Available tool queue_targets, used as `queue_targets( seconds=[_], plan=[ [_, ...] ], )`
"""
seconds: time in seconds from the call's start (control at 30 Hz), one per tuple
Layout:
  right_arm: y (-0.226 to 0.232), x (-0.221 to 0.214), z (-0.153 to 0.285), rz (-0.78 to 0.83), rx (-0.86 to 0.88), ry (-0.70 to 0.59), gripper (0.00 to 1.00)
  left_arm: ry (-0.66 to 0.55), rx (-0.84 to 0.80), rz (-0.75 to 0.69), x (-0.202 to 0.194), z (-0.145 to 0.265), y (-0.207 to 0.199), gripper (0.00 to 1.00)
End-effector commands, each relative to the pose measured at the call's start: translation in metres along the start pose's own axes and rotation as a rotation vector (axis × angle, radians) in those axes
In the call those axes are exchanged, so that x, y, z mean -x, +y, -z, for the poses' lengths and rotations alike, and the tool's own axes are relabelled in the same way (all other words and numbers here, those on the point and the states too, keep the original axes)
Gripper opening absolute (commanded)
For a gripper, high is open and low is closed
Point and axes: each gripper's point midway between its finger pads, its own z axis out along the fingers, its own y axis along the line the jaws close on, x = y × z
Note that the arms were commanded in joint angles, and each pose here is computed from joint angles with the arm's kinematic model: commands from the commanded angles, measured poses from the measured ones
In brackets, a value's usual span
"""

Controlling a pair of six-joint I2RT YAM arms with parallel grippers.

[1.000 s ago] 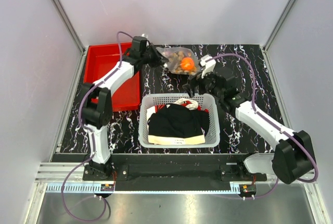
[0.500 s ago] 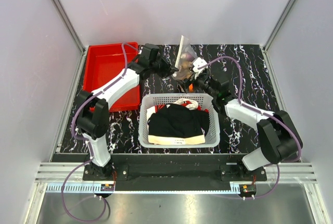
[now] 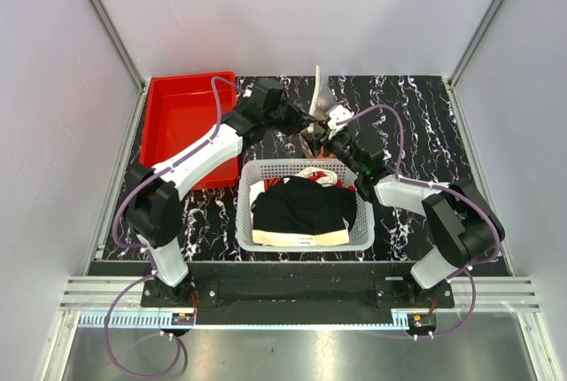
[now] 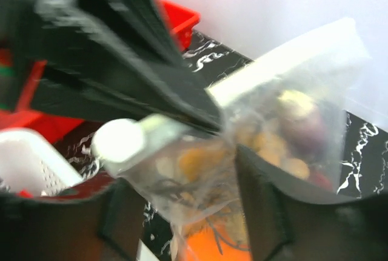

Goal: Open the zip-top bag and remove the fake food

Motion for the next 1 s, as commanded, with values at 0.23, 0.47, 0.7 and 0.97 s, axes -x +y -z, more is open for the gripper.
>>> queue_targets(
  seconds=[0.23, 0.47, 0.7, 0.97],
  plan=[
    [-0.02, 0.032, 0.01, -0.028, -0.134, -0.153, 0.0, -0.097, -0.156, 0.009, 0.007, 0.038, -0.041, 0.0],
    [0.01, 0.039, 0.013, 0.022, 0.157, -0.012, 0.0, -0.253, -0.184, -0.573, 0.037, 0.081, -0.057, 0.54],
    [0.016, 0.061, 0.025, -0.147, 0.46, 0.037, 0.0, -0.154, -0.236, -1.17, 0.029, 0.115, -0.062, 0.69],
    [0.007, 0.057, 0.029, -0.303, 0.654, 0.133, 0.0, -0.063, -0.356, -1.811, 0.016, 0.114, -0.048, 0.61]
  ],
)
